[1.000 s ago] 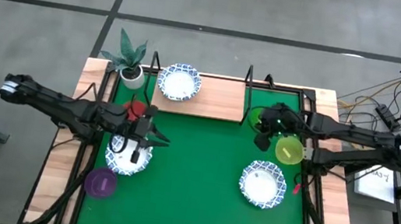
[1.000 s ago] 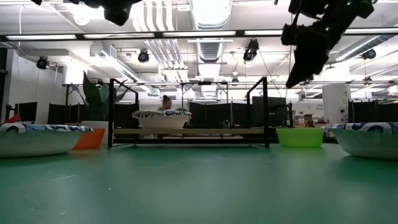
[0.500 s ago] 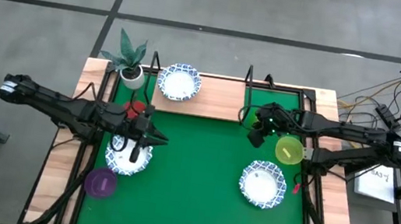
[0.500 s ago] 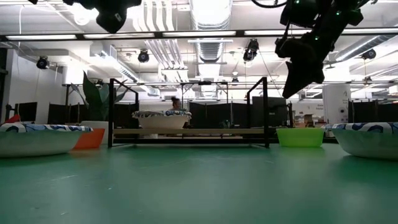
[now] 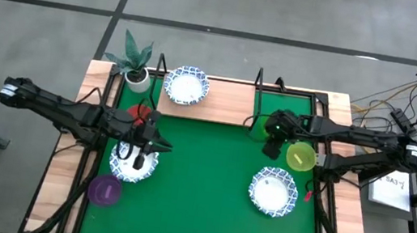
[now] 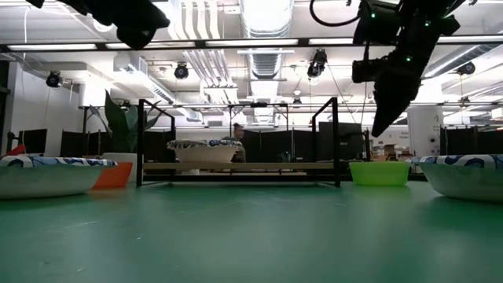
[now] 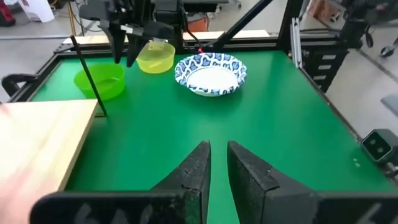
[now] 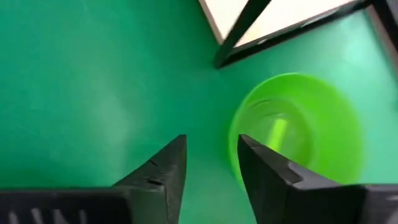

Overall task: Place and stack bowls onto a shelf
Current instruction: Put the green bowl on the shelf

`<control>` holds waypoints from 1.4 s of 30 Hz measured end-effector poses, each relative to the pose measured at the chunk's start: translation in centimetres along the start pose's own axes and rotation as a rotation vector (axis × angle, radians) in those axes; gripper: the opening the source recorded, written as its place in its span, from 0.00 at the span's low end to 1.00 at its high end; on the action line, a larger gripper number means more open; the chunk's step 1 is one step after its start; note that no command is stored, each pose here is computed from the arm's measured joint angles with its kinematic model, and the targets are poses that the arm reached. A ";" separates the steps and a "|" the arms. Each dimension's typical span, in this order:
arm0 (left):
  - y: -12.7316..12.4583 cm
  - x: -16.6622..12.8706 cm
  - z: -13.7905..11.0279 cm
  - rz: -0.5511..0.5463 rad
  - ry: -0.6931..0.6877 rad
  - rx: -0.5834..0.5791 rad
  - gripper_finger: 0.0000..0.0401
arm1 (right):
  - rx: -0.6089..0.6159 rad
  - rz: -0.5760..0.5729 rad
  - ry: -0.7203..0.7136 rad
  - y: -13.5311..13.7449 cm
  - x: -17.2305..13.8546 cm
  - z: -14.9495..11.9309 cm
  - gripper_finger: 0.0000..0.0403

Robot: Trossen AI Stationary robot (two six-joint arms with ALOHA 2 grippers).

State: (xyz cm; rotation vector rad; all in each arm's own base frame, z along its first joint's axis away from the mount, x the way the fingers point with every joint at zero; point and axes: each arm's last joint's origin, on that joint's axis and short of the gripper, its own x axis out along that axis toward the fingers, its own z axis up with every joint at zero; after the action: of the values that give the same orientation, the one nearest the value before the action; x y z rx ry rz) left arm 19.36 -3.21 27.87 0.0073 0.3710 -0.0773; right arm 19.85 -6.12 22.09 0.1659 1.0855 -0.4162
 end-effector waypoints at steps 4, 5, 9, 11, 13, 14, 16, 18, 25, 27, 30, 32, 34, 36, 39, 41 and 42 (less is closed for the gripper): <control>0.0 0.0 0.0 0.006 0.002 0.050 0.09 | -0.094 -0.036 0.024 -0.1 0.7 0.1 0.37; 0.0 0.1 0.0 0.006 0.003 0.060 0.09 | -0.097 -0.036 0.026 0.0 0.9 0.1 0.37; 0.0 0.1 0.0 0.007 0.002 0.086 0.09 | -0.099 -0.065 0.063 0.1 2.4 0.4 0.35; 0.0 0.1 0.0 0.009 0.002 0.108 0.09 | -0.096 -0.105 0.098 0.1 3.2 0.4 0.34; 0.1 0.1 0.0 0.026 0.003 0.134 0.09 | -0.087 -0.121 0.129 0.0 4.0 0.3 0.33; 0.1 0.1 0.0 0.037 0.003 0.141 0.09 | -0.077 -0.125 0.142 -0.1 4.3 0.3 0.33; 0.2 0.1 0.0 0.063 0.004 0.149 0.09 | -0.059 -0.132 0.169 -0.2 5.0 0.3 0.32; 0.2 0.1 0.0 0.081 0.005 0.156 0.09 | -0.038 -0.138 0.189 -0.3 5.6 0.2 0.30; 0.3 0.1 0.0 0.083 0.006 0.158 0.09 | -0.030 -0.165 0.233 -0.5 7.0 0.1 0.19; 0.3 0.1 0.0 0.083 0.006 0.158 0.09 | -0.028 -0.155 0.238 -0.5 7.1 0.1 0.13; 0.3 0.1 -0.3 0.083 0.013 0.159 0.09 | -0.019 -0.136 0.232 -0.5 6.7 0.1 0.04; 0.3 0.2 -0.5 0.083 0.021 0.162 0.09 | -0.002 -0.135 0.223 -0.5 6.2 0.1 0.03; 0.3 0.2 -0.7 0.083 0.028 0.173 0.09 | 0.017 -0.116 0.219 -0.5 5.6 0.0 0.02; 0.3 0.3 -0.8 0.083 0.033 0.181 0.09 | 0.037 -0.083 0.209 -0.3 4.9 -0.1 0.02; 0.3 0.2 -0.8 0.083 0.032 0.181 0.09 | 0.073 -0.015 0.185 0.2 3.4 0.2 0.02; 0.3 0.1 -0.7 0.084 0.027 0.187 0.09 | 0.098 0.064 0.168 0.9 2.3 0.5 0.02; 0.3 0.0 -0.7 0.084 0.025 0.191 0.09 | 0.109 0.114 0.155 1.3 1.9 0.7 0.02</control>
State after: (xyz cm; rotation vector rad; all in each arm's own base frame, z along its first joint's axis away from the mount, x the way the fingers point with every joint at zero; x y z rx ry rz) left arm 19.14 -2.90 27.19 0.2129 0.3869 -0.0290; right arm 21.66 -5.66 20.67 0.3598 1.1992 -0.3648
